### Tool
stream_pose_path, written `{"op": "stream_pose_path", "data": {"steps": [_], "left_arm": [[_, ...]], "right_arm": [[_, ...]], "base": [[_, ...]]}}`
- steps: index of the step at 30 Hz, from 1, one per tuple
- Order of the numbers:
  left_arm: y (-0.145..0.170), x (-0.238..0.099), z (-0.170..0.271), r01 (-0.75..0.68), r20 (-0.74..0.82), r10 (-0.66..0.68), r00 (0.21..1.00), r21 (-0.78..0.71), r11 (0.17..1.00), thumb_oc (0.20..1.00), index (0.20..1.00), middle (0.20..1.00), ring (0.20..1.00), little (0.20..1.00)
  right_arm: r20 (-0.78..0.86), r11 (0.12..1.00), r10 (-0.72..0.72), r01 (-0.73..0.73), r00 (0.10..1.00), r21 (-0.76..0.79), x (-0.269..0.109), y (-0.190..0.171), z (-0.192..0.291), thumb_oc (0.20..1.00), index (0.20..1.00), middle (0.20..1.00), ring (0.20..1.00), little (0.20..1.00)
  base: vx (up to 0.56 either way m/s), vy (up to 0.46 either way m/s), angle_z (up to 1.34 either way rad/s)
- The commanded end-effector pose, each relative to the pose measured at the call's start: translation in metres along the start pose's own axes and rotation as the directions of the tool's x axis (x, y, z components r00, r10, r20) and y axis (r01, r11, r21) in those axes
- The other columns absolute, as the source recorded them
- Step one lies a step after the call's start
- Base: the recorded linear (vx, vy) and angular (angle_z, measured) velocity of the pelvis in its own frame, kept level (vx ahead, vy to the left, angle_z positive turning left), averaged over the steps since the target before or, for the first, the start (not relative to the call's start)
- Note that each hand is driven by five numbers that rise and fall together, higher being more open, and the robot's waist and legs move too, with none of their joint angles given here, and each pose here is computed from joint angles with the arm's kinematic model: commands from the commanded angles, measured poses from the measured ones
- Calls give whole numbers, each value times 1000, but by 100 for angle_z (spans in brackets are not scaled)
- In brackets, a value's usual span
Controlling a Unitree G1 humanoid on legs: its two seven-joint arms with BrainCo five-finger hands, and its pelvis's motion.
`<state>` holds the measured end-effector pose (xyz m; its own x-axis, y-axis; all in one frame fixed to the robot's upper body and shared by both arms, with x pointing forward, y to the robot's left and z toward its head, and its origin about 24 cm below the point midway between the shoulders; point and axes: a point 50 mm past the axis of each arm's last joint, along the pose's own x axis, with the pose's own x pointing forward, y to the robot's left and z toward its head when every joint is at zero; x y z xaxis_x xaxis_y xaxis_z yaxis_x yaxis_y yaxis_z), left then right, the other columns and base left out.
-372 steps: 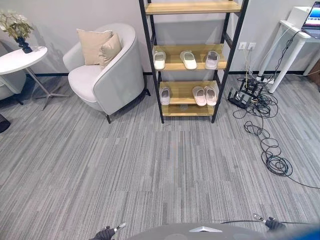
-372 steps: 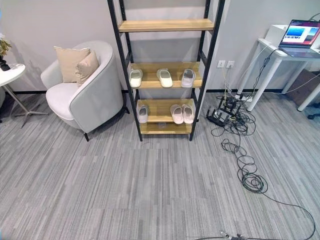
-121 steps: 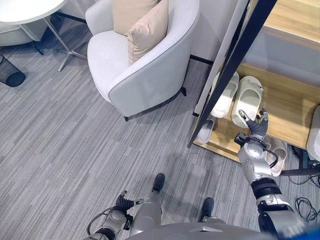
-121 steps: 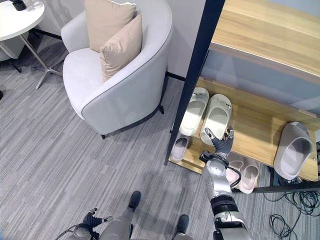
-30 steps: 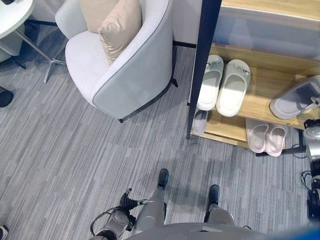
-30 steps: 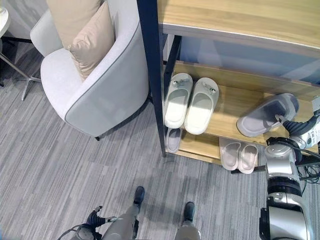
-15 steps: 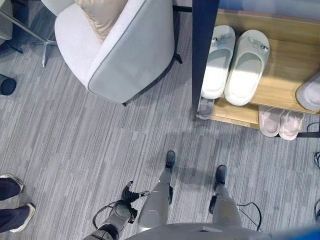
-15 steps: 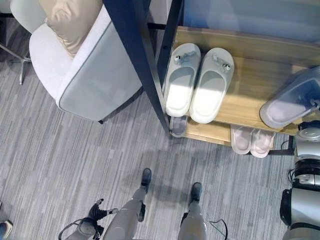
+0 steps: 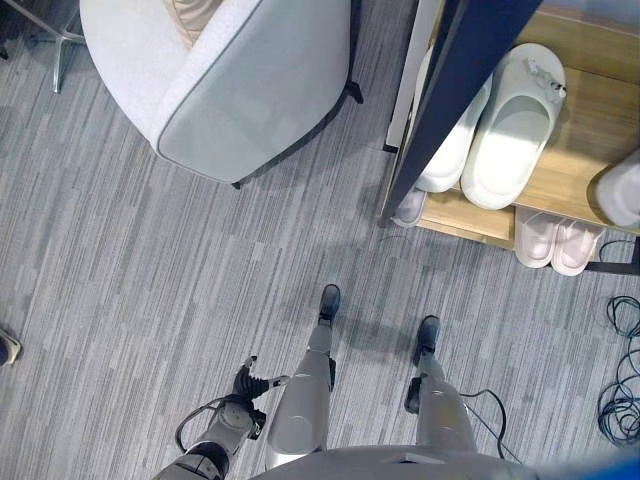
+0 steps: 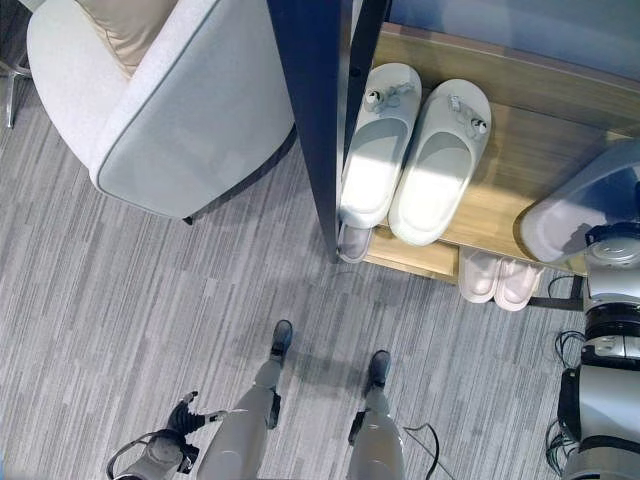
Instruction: Arrange the slippers neatly on the shoe rack.
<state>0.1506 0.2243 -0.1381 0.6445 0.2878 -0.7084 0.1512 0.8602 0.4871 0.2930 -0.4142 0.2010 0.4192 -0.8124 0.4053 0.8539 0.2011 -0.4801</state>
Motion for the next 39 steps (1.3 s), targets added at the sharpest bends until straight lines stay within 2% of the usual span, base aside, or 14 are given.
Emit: {"op": "stream_pose_path", "data": {"steps": [1,5,8,11,12,13,17,21,27,33,39], "left_arm": [[-7,-3,-14,16,-70,-13,997,33,999,1000,1000,1000,1000,1000],[-9,-4,-16,21,-71,-16,997,59,998,1000,1000,1000,1000,1000],[-11,-6,-17,37,-63,-31,998,94,995,1000,1000,1000,1000,1000],[-15,-8,-18,63,-42,-58,997,141,988,1000,1000,1000,1000,1000],[-8,1,6,19,28,-24,999,147,989,1000,1000,1000,1000,1000],[-14,-5,-11,37,-31,-33,999,148,988,1000,1000,1000,1000,1000],[-17,-13,-36,69,-132,-52,990,129,989,1000,1000,1000,1000,1000],[-17,-21,-54,86,-191,-62,980,119,989,1000,1000,1000,1000,1000],[-19,-26,-64,79,-245,-69,967,29,996,1000,1000,1000,1000,1000],[-18,-29,-70,77,-261,-75,963,-2,997,1000,1000,1000,1000,1000],[-12,-26,-65,49,-236,-56,970,-35,998,1000,1000,1000,1000,1000]], "right_arm": [[54,997,-42,45,998,-61,-4,-7,-6,200,200,200,200,200],[95,996,-54,60,994,-68,-13,-7,-9,200,200,200,200,200],[102,987,-57,72,993,-142,-18,-13,-25,200,200,200,200,200],[121,966,-9,40,993,-255,-38,-15,-49,200,200,200,200,200],[173,954,32,22,984,-299,-42,-13,-43,200,200,200,200,200],[135,944,73,-24,988,-330,-50,-10,-59,200,200,200,200,200],[127,945,185,-141,974,-296,-74,-2,-70,200,200,200,200,200],[121,930,245,-198,962,-309,-91,0,-80,200,200,200,200,200],[116,911,361,-324,925,-254,-127,18,-83,200,200,200,200,200],[115,903,390,-355,913,-240,-143,6,-90,200,200,200,200,200],[176,880,469,-443,865,-170,-165,5,-79,200,200,200,200,200]], "base": [[-7,4,13],[-22,33,5],[-24,23,7],[-36,19,13],[13,24,32],[26,33,23],[15,2,1],[10,3,-1],[-4,9,-4],[-19,5,-5],[-22,7,-2]]}}
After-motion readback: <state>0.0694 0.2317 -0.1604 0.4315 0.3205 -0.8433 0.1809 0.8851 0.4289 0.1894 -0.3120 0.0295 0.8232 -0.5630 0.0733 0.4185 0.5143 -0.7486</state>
